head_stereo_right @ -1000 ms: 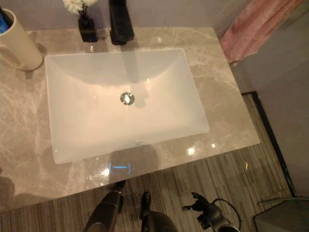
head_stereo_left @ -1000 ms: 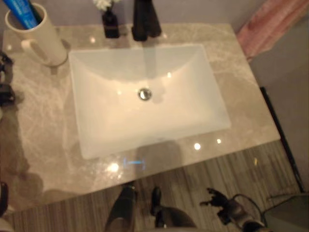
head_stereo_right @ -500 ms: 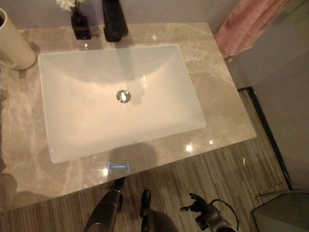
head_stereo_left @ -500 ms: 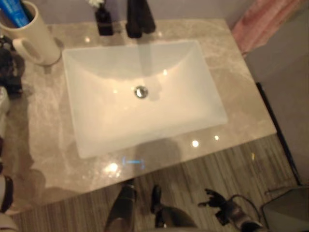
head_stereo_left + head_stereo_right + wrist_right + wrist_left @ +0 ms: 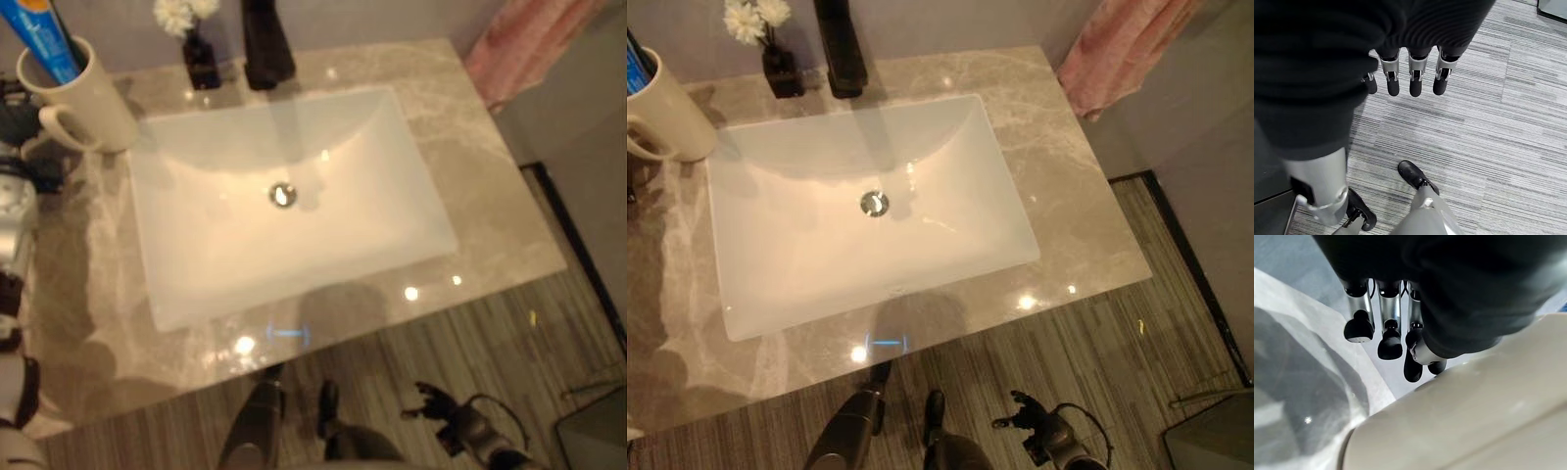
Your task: Put brush and paste in cup on sink, flatten towel.
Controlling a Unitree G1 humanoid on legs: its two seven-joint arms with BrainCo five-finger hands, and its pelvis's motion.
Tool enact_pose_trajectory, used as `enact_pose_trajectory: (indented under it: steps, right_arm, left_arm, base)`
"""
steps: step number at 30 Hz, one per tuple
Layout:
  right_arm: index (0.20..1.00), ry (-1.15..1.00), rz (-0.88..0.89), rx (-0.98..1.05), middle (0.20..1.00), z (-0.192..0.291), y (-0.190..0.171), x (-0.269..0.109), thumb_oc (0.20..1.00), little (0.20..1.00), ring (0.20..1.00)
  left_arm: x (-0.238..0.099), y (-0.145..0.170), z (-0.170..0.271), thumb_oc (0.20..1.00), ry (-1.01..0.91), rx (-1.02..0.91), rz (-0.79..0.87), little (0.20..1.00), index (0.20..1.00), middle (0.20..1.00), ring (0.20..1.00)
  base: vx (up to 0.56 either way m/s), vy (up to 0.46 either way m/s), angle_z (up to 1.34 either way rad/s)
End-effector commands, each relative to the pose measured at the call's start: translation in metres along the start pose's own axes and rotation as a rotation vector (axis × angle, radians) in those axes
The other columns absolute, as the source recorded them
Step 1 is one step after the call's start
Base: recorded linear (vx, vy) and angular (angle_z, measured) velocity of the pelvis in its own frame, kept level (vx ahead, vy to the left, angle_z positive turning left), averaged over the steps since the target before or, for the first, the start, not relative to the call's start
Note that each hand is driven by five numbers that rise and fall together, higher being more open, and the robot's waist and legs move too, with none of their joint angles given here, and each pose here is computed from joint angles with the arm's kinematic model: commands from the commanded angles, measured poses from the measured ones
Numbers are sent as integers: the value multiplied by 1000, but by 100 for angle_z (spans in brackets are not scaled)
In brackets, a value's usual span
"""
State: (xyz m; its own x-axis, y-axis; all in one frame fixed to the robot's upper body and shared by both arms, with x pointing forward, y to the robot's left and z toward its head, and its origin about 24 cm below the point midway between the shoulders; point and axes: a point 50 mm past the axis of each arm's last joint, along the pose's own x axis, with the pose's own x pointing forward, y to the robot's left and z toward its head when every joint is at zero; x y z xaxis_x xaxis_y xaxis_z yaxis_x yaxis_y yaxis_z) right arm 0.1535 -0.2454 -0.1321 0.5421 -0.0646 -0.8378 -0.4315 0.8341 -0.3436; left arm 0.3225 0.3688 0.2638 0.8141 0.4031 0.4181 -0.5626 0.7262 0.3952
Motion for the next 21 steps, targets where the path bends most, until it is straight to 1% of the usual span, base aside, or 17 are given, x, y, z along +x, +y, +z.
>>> enact_pose_trajectory:
  steps: [1, 4, 6, 9, 12, 14, 19, 21]
  right_arm:
    - [1000, 79, -33, 3, 1000, -31, -10, -10, 1000, 1000, 1000]
    - [1000, 81, -20, -2, 1000, -29, -5, -9, 1000, 1000, 1000]
    - [1000, 78, -13, 2, 1000, -29, -2, -8, 1000, 1000, 1000]
    - [1000, 80, 5, -2, 1000, -30, 4, -9, 1000, 1000, 1000]
    - [1000, 84, 5, 1, 1000, -30, 6, -8, 1000, 1000, 1000]
    - [1000, 66, 5, -8, 1000, -25, 6, -7, 1000, 1000, 1000]
    - [1000, 66, 4, -18, 1000, -25, 6, -7, 1000, 1000, 1000]
    - [1000, 78, 1, -18, 1000, -28, 5, -7, 1000, 1000, 1000]
  left_arm:
    - [6, 18, 17, 200, -79, -64, 114, 200, 200, 200, 200]
    - [7, 23, 17, 200, -77, -55, 175, 200, 200, 200, 200]
    - [6, 22, 12, 200, -64, -59, 184, 200, 200, 200, 200]
    - [-1, 24, -4, 200, -17, -54, 221, 200, 200, 200, 200]
    - [-6, 28, -12, 200, 3, -61, 236, 200, 200, 200, 200]
    - [-14, 36, -24, 200, 31, -60, 264, 200, 200, 200, 200]
    - [-23, 39, -34, 200, 50, -50, 275, 200, 200, 200, 200]
    - [-28, 34, -36, 200, 37, -48, 254, 200, 200, 200, 200]
  base:
    - [0, 0, 0]
    - [3, -22, -4]
    - [11, -46, -2]
    - [17, -73, -1]
    - [14, -58, 4]
    - [3, -90, 13]
    - [-7, -70, 24]
    - [-10, -59, 23]
